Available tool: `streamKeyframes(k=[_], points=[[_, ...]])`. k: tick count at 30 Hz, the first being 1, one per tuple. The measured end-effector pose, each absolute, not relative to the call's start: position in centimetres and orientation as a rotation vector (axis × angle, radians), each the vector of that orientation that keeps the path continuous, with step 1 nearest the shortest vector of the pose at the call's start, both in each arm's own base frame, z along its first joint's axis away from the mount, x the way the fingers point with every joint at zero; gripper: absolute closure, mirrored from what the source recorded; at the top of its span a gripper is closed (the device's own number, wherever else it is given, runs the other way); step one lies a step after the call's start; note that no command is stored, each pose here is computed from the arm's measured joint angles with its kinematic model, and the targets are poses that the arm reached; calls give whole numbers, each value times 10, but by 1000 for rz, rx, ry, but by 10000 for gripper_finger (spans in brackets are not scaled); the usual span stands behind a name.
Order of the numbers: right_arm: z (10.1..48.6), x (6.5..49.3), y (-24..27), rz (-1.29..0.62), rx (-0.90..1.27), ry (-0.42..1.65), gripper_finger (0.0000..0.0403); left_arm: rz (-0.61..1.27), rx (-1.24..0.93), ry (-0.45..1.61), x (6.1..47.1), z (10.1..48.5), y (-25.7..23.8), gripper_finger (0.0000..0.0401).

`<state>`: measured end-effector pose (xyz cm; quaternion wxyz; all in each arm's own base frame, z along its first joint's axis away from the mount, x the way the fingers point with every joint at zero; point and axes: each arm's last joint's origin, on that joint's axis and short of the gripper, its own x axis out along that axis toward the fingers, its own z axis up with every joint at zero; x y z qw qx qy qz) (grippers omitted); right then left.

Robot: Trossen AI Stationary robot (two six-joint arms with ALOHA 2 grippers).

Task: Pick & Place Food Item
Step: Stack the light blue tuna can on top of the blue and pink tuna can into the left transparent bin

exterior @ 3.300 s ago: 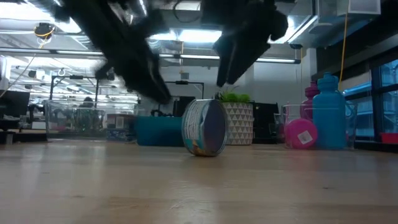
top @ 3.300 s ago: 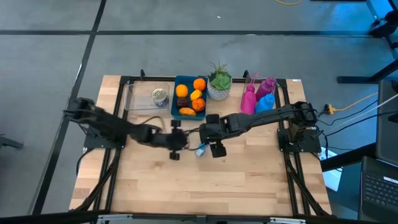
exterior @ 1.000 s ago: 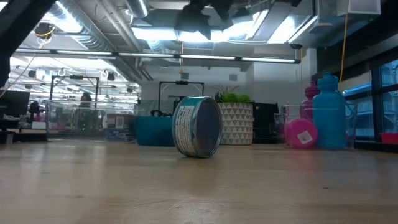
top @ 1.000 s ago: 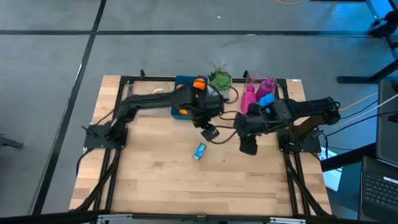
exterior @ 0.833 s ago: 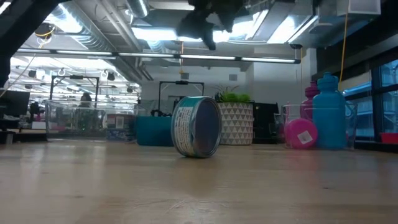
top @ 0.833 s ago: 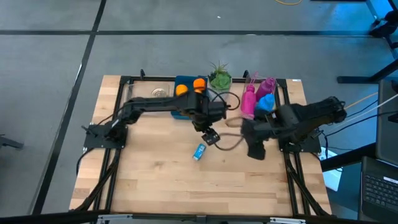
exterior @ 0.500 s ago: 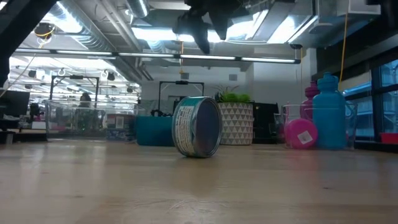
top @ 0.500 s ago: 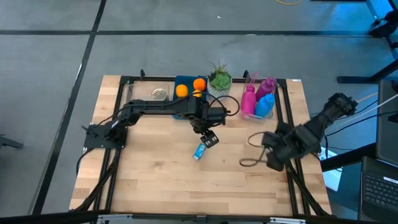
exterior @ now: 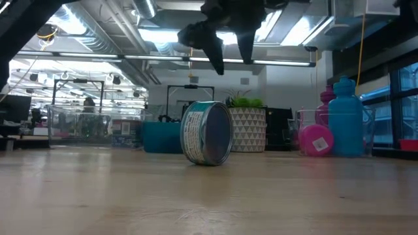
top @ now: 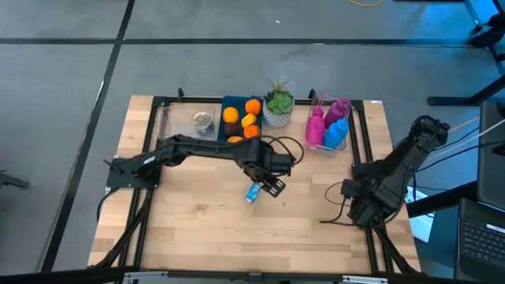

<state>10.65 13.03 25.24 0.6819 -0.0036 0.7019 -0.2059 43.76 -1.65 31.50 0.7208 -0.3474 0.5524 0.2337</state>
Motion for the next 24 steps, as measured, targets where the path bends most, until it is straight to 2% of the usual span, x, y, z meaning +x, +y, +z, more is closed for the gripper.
streamKeyframes(k=[10,17,24], points=[[244,87,140,-358,-171,1567,133,674,-858,1122,437,315,-45,178],[238,70,145,-279,-287,1563,133,709,-825,1165,449,288,-62,178],[230,51,148,-218,-377,1603,133,711,-912,1275,460,259,-64,167]])
